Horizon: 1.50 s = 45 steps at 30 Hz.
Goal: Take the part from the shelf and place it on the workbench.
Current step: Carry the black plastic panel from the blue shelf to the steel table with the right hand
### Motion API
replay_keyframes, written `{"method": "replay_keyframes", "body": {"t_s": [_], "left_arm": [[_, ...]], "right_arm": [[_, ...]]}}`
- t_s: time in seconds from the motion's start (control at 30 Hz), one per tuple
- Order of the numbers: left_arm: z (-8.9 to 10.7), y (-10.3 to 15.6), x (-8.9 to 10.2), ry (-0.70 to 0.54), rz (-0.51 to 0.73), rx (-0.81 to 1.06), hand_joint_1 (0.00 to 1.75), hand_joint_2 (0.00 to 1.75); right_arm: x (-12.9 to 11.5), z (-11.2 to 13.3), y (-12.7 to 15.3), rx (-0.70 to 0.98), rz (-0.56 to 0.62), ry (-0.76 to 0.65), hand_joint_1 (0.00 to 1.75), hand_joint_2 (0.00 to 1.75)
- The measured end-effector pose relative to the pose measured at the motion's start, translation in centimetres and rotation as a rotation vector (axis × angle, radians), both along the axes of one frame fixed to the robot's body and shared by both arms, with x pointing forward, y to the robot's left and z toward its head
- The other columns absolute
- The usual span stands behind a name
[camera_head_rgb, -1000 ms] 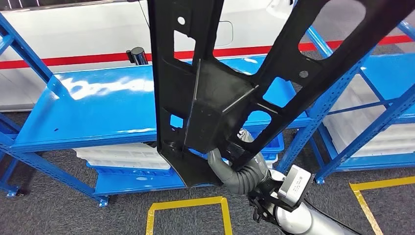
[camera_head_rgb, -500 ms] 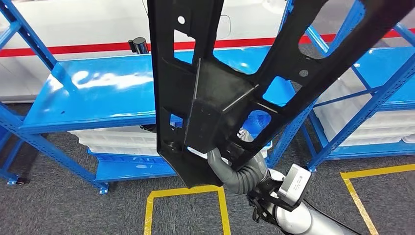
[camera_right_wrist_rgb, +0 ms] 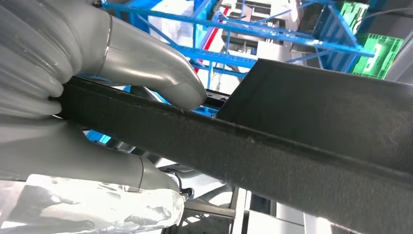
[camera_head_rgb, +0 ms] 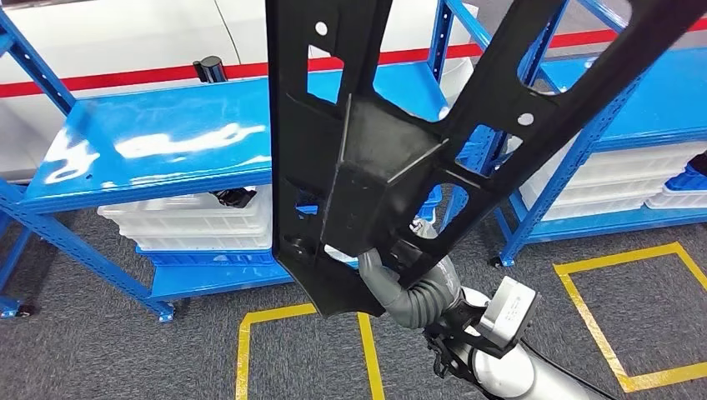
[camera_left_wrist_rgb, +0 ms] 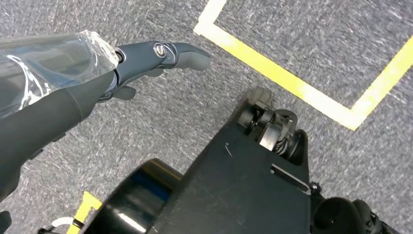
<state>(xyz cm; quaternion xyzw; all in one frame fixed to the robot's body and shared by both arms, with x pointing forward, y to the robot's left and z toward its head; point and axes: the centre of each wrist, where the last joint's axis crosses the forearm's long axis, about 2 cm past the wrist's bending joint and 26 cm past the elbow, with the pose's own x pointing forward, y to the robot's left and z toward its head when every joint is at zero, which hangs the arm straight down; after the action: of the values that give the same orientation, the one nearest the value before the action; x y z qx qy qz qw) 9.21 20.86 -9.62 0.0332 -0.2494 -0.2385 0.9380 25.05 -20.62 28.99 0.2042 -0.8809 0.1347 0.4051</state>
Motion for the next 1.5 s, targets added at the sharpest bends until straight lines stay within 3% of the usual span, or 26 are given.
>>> {"method": "replay_keyframes", "body": {"t_s": [0.63,1.2,1.5], "left_arm": [[-0.14,0.02,-0.68,0.014,0.002,0.0,0.0,1.75],[0.02,0.05,0.11,-0.001,0.006,0.003,0.0,1.75],[-0.18,0.1,-0.79,0.044,0.023,0.012,0.0,1.75]], "right_arm": [[0.06,0.02,-0.12,0.007,-0.008,-0.008,1.75,1.75],[0.05,-0.1,-0.28,0.026,-0.005,0.005,1.75,1.75],[-0.03,-0.1,-0.6,0.024,-0.014,0.002,1.75,1.75]]}}
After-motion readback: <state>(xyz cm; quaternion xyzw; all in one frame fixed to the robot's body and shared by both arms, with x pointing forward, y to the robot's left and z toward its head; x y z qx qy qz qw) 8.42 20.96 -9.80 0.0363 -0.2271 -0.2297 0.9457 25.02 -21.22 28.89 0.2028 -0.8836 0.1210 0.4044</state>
